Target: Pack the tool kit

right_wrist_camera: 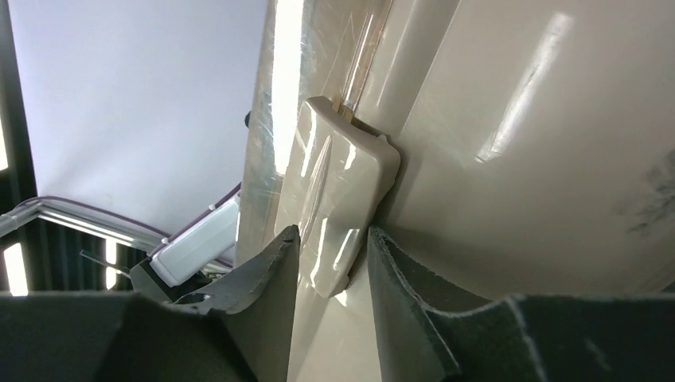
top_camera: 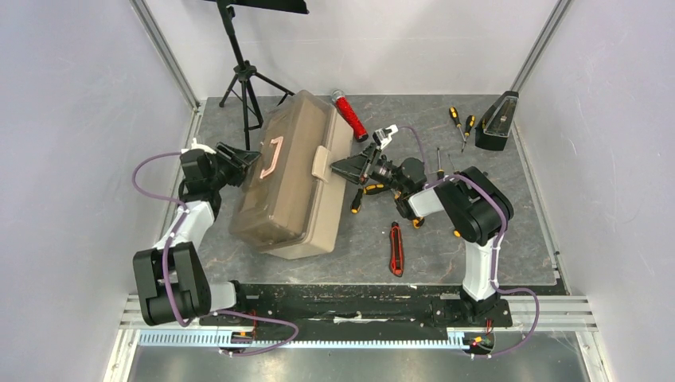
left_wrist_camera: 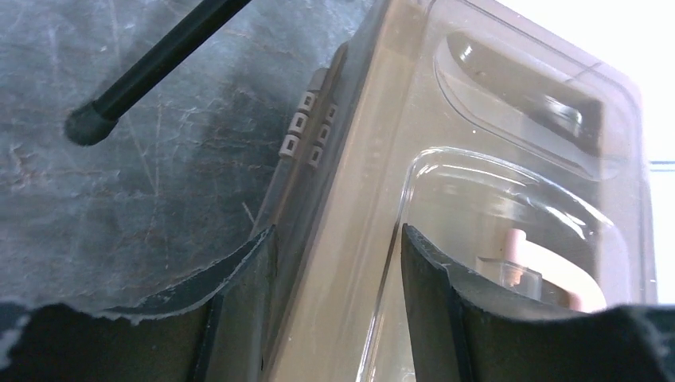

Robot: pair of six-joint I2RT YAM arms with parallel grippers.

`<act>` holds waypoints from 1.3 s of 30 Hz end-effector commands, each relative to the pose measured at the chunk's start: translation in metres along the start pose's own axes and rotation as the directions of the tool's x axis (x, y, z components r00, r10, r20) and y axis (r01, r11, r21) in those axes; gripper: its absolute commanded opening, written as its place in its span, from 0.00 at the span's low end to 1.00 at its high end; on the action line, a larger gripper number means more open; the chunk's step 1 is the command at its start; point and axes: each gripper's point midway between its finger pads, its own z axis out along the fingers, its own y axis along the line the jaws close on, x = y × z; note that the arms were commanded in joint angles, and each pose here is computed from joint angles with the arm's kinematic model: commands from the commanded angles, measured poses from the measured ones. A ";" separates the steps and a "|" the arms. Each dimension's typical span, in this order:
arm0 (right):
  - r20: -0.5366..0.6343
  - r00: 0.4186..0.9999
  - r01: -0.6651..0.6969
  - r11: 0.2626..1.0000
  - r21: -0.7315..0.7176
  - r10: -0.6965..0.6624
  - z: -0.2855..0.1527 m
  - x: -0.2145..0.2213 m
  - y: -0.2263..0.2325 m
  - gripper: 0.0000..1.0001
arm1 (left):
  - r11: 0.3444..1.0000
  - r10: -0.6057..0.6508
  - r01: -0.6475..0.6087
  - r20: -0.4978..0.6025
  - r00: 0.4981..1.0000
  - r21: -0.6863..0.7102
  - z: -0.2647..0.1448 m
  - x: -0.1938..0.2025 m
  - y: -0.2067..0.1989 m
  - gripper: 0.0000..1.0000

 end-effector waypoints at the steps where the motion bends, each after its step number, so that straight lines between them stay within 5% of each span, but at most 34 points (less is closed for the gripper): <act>1: 0.071 0.937 0.335 0.827 -0.451 -0.341 -0.018 0.016 0.127 0.36 | 0.927 -0.166 0.039 -0.314 0.935 -0.374 -0.033 0.117 0.097 0.02; 12: 0.023 0.948 0.294 0.843 -0.450 -0.318 -0.021 0.023 0.125 0.33 | 0.944 -0.154 0.039 -0.333 0.930 -0.327 -0.051 0.141 0.085 0.02; 18: -0.015 0.952 0.266 0.853 -0.449 -0.305 -0.025 0.029 0.126 0.35 | 0.943 -0.053 -0.045 -0.284 0.957 -0.329 -0.061 0.119 0.074 0.02; 22: -0.038 0.945 0.281 0.868 -0.410 -0.325 -0.025 0.031 0.125 0.40 | 0.926 0.059 -0.128 -0.199 0.978 -0.356 -0.074 0.087 0.058 0.16; 30: -0.137 0.886 0.432 0.897 -0.098 -0.442 -0.014 0.022 0.086 0.56 | 0.888 0.229 -0.228 -0.045 0.972 -0.399 -0.107 0.037 0.027 0.56; 39: -0.328 0.775 0.625 0.729 0.278 -0.540 -0.009 -0.001 0.057 0.72 | 0.944 0.203 -0.193 0.008 0.979 -0.268 -0.113 0.037 -0.005 0.89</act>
